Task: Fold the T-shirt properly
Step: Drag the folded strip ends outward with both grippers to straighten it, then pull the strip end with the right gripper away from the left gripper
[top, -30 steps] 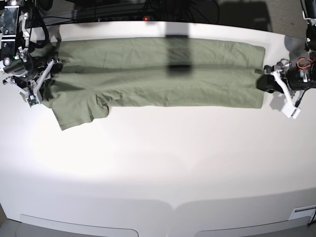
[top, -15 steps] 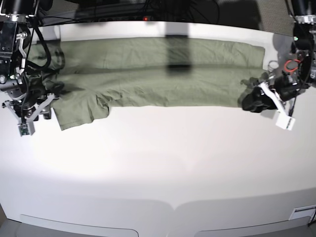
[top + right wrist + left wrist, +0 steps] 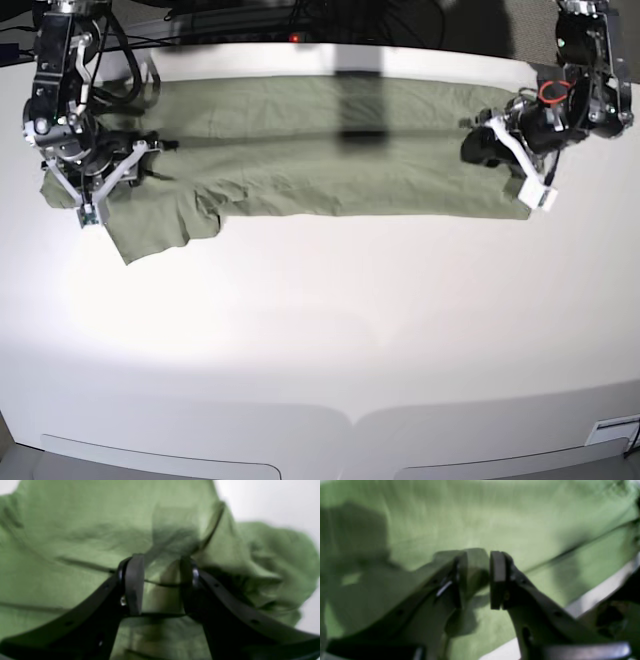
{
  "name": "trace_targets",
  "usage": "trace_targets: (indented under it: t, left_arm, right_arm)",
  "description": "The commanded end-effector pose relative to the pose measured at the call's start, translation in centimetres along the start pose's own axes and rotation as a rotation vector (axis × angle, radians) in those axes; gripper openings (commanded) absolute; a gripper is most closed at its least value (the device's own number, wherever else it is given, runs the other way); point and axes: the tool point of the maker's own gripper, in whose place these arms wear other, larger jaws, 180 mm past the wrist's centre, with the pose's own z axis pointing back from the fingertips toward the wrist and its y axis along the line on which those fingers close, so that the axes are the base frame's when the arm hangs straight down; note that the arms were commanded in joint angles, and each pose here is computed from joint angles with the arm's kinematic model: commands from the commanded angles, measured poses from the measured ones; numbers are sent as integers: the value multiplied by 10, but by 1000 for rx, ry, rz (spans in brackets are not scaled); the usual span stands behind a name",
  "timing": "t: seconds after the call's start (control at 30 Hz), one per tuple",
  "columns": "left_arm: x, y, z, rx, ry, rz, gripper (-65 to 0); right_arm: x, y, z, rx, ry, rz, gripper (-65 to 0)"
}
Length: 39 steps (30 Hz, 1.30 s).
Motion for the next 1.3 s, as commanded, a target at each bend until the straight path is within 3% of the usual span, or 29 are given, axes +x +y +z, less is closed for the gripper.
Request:
trace_targets:
  t: [0.0, 0.23, 0.5, 0.77, 0.93, 1.1, 1.27]
  left_arm:
    - [3, 8, 1, 23, 5, -6, -517]
    - [-7, 28, -17, 30, 48, 79, -517]
    - [19, 55, -40, 71, 37, 124, -517]
    - [62, 68, -54, 93, 5, 118, -517]
    - [83, 78, -47, 126, -17, 104, -517]
    - [85, 88, -36, 141, -16, 106, -517]
    - [96, 83, -31, 85, -70, 153, -517]
  right_arm:
    - [3, -7, -2, -13, -11, -12, -409]
    - [-31, -17, -48, 6, 122, -145, -409]
    - [30, -22, -72, 27, 36, -207, -409]
    - [72, -32, -79, 7, -22, -196, -409]
    - [89, -22, -77, 71, -34, -148, -409]
    - [104, -6, -69, 202, -80, -154, -409]
    - [119, -12, -55, 206, -98, -137, -410]
